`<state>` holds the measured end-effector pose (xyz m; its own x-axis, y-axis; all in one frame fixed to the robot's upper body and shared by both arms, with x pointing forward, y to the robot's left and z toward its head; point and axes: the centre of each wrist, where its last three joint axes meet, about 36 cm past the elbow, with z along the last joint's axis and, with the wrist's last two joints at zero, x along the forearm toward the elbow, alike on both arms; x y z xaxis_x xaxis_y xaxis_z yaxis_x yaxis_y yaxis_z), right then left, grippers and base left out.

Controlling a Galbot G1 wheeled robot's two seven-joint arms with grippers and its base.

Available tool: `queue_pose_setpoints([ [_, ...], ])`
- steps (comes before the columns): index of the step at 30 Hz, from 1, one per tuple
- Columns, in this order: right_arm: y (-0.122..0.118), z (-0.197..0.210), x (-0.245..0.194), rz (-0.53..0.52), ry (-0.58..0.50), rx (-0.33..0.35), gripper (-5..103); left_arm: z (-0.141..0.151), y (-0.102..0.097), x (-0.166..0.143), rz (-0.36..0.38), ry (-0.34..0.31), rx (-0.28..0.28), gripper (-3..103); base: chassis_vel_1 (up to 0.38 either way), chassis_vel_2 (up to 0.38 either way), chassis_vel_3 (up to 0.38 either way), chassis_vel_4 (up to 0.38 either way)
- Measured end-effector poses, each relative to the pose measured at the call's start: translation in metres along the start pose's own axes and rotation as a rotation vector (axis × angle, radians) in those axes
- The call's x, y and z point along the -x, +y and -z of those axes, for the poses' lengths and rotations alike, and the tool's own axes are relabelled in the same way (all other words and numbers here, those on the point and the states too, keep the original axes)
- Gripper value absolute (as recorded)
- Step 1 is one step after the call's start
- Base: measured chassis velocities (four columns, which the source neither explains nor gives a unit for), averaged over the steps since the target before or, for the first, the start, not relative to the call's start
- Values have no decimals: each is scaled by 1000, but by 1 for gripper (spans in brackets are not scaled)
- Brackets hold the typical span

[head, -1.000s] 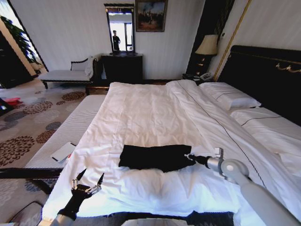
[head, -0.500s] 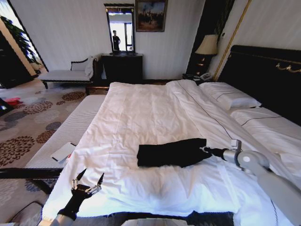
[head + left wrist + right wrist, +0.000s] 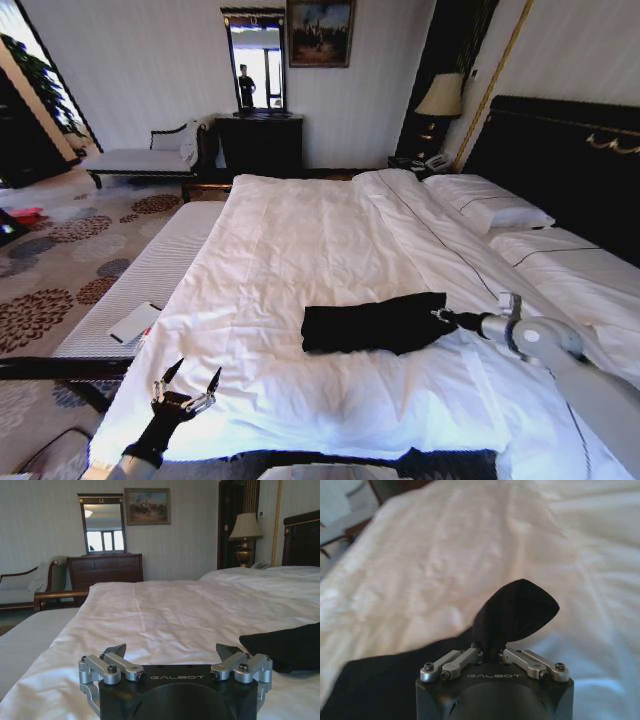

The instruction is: Fold the clothes on the bed.

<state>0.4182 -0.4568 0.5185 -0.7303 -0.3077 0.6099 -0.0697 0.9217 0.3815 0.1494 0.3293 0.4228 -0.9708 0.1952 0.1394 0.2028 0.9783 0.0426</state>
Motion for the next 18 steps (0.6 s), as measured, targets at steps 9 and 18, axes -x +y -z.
queue_pose_setpoints([
  [9,71,7,0,134,-32,-33,5,0,0,0,0,0,0,100,0,0,0,0],
  [18,124,-7,22,237,1,-49,5,0,0,0,0,0,0,100,0,0,0,0],
])
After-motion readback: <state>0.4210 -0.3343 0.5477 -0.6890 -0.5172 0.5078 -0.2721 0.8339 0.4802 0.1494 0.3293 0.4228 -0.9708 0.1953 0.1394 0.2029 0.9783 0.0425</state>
